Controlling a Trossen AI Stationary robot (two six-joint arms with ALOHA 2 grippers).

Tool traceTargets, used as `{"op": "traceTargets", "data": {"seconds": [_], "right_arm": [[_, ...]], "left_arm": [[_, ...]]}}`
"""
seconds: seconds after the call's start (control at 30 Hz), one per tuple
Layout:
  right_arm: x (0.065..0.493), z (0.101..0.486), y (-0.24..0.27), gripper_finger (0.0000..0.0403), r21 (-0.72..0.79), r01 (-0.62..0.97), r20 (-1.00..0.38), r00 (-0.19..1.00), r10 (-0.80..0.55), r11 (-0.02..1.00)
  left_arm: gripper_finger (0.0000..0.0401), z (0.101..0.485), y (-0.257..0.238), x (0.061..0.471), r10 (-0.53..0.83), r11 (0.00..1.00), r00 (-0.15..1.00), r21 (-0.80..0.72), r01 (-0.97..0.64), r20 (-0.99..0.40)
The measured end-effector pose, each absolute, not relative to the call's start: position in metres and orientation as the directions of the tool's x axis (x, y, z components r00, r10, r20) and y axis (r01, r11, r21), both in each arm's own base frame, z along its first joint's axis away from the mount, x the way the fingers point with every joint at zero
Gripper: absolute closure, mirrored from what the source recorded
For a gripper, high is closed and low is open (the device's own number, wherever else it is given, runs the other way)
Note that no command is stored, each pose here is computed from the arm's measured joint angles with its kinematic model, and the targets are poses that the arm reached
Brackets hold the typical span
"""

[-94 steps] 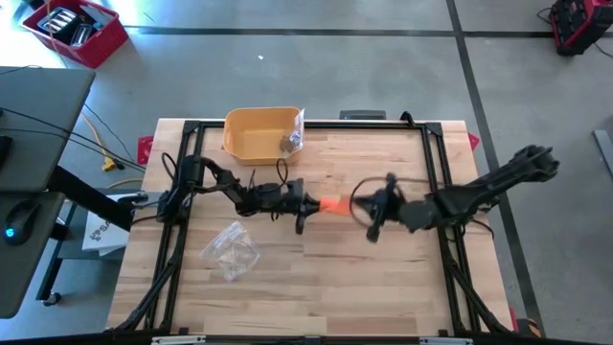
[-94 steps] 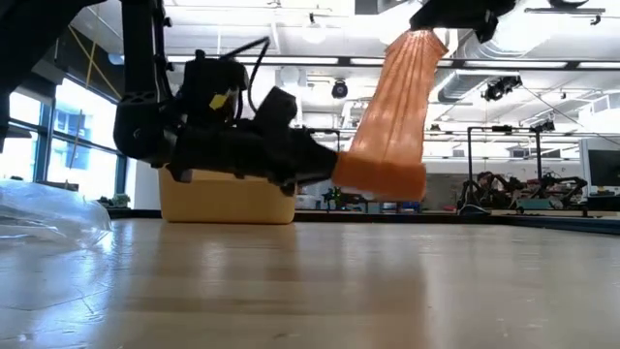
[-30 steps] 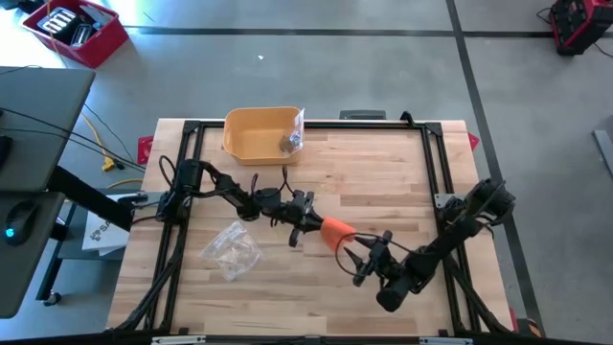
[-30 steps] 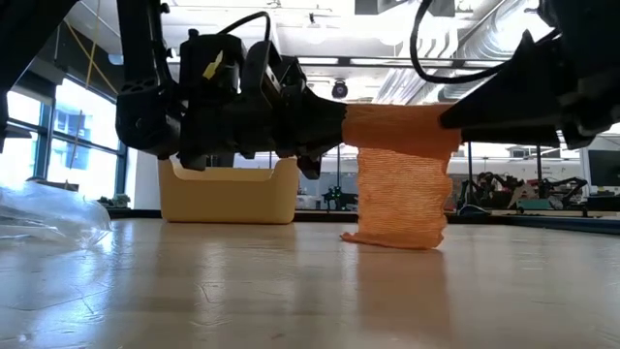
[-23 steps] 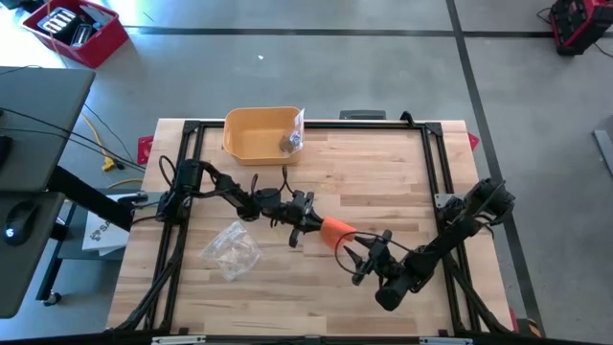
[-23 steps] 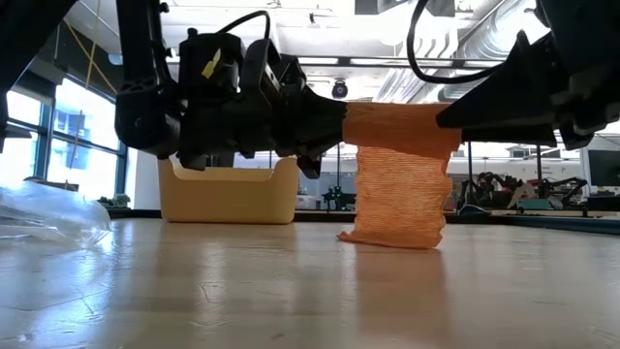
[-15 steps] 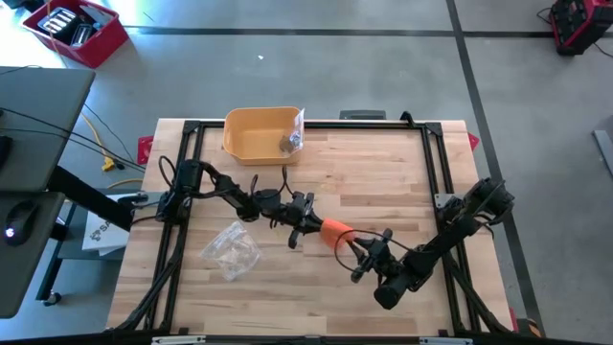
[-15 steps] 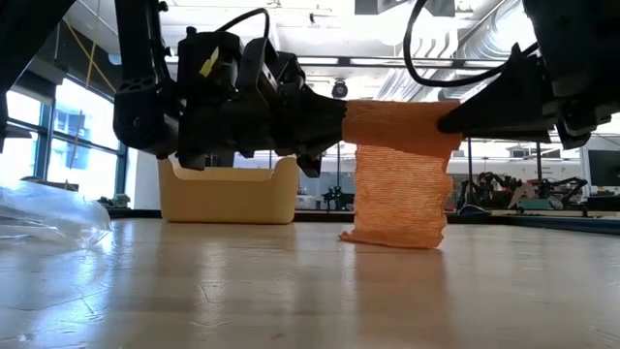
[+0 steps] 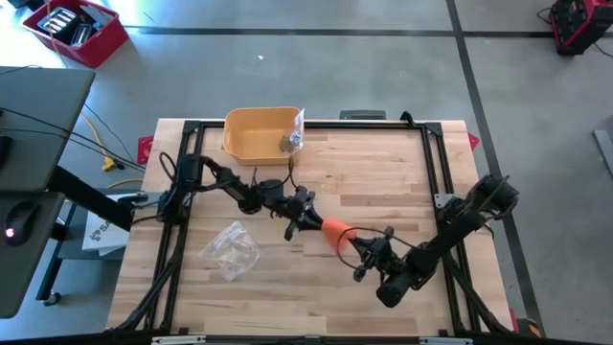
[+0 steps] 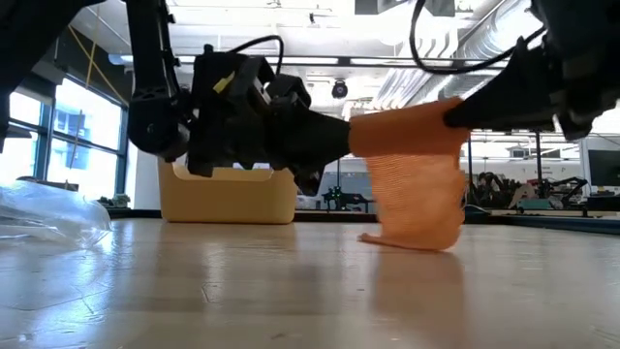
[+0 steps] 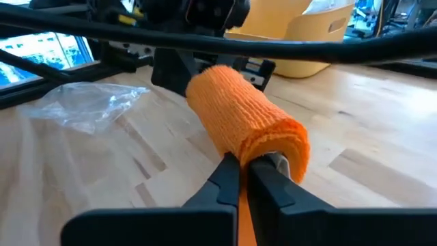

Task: Roll bandage
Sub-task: Roll the orange bandage

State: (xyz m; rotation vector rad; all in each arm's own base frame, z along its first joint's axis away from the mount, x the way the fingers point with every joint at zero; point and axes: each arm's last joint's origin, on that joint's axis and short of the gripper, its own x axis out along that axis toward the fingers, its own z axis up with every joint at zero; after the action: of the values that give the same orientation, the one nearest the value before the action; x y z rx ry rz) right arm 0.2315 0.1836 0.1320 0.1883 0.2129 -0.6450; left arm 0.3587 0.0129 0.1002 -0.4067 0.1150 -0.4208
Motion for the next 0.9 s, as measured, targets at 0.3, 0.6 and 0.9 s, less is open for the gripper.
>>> {"op": "traceTargets", "data": {"seconds": [0.3,0.6,0.9], "right_arm": [[0.189,0.161,0.166,0.0402,0.068,0.637,-0.284,0.750,-0.597,0.768],[0.136,0.172,0.173,0.0402,0.133,0.530,-0.107,0.848,-0.519,0.838],[0.106,0.176,0.192,0.0403,0.292,0.348,0.001,0.931,-0.364,0.891]], "left_arm": [[0.0328,0.100,0.025,0.358,-0.387,0.838,0.922,-0.427,0.341,-0.023],[0.0361,0.131,-0.032,0.358,-0.464,0.870,0.862,-0.081,0.487,0.201],[0.0370,0.196,-0.074,0.363,-0.496,0.866,0.807,0.114,0.487,0.321]]}}
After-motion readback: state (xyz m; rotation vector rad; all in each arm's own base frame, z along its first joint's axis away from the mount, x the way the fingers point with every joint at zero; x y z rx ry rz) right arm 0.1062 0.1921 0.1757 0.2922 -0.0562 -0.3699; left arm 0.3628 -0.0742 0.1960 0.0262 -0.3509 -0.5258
